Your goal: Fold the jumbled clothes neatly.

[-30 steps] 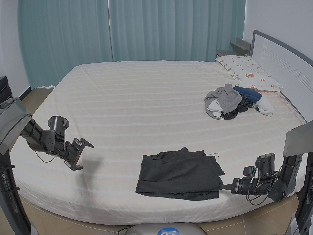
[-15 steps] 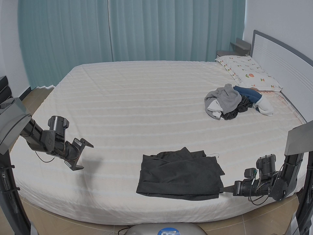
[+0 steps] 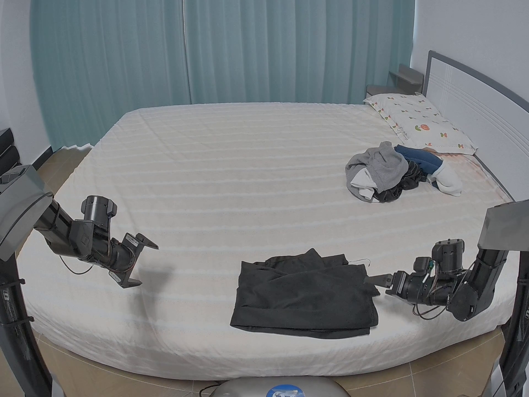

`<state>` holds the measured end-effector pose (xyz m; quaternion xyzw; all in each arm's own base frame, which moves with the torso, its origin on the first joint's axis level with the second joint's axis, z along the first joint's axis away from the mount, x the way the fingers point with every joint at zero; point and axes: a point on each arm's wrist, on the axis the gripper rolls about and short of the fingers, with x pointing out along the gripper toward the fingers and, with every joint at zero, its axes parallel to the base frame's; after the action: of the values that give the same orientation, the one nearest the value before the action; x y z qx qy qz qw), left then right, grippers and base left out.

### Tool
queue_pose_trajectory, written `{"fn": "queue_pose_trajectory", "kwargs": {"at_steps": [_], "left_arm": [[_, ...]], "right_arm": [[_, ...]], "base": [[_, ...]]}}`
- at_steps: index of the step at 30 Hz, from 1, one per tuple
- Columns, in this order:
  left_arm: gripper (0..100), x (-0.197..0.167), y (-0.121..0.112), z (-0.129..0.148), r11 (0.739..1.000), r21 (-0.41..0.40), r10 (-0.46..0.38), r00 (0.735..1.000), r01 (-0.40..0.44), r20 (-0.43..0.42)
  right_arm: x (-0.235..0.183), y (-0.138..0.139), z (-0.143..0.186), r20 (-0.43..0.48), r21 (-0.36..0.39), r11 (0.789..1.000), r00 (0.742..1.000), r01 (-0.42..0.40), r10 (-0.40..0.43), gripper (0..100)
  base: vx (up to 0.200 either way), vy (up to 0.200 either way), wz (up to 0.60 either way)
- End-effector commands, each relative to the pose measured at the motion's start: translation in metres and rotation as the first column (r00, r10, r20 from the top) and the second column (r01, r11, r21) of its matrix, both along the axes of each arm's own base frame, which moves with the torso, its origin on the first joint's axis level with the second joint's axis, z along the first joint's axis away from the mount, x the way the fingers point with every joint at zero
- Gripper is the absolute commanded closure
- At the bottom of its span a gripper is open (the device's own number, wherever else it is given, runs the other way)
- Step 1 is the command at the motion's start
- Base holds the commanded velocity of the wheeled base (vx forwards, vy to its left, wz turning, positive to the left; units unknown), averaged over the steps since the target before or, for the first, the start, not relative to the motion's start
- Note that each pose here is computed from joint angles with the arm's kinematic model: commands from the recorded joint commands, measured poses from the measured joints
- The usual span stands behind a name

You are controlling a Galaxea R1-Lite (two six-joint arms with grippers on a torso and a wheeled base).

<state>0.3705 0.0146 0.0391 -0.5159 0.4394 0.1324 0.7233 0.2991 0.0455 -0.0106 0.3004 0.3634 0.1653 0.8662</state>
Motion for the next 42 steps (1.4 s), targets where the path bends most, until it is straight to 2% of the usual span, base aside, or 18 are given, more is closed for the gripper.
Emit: {"fn": "queue_pose_trajectory", "kwargs": {"at_steps": [1,3,10,18,22,23,31,37,42], "left_arm": [[0,0.000,0.000,0.000,1.000,0.001,0.001,1.000,-0.001,-0.001],[0,0.000,0.000,0.000,1.000,0.001,0.001,1.000,-0.001,-0.001],[0,0.000,0.000,0.000,1.000,0.001,0.001,1.000,-0.001,-0.001],[0,0.000,0.000,0.000,1.000,0.001,0.001,1.000,-0.001,-0.001],[0,0.000,0.000,0.000,1.000,0.001,0.001,1.000,-0.001,-0.001],[0,0.000,0.000,0.000,1.000,0.001,0.001,1.000,-0.001,-0.001],[0,0.000,0.000,0.000,1.000,0.001,0.001,1.000,-0.001,-0.001],[0,0.000,-0.001,0.000,1.000,0.001,-0.002,1.000,0.002,-0.001],[0,0.000,-0.001,0.000,1.000,0.001,-0.002,1.000,0.002,-0.001]], "right_arm": [[0.042,0.008,-0.014,0.007,0.065,0.993,0.995,0.098,-0.099,0],[0.052,0.011,-0.020,0.008,0.072,0.990,0.992,0.123,-0.124,0],[0.062,0.030,-0.031,0.006,0.090,0.991,0.995,0.095,-0.096,0],[0.070,0.032,-0.033,0.020,0.098,0.990,0.995,0.100,-0.102,0],[0.076,0.032,-0.035,0.032,0.091,0.986,0.990,0.136,-0.140,0],[0.077,0.032,-0.035,0.027,0.098,0.985,0.989,0.143,-0.146,100],[0.080,0.032,-0.033,0.029,0.127,0.979,0.986,0.160,-0.165,100],[0.091,0.025,-0.030,0.077,0.117,0.961,0.963,0.250,-0.260,100],[0.093,0.024,-0.031,0.080,0.133,0.955,0.957,0.266,-0.278,100]], "base": [[0.000,0.000,0.00],[0.000,0.000,0.00],[0.000,0.000,0.00],[0.000,0.000,0.00],[0.000,0.000,0.00],[0.000,0.000,0.00],[0.000,0.000,0.00],[0.000,0.000,0.00],[0.000,0.000,0.00]]}}
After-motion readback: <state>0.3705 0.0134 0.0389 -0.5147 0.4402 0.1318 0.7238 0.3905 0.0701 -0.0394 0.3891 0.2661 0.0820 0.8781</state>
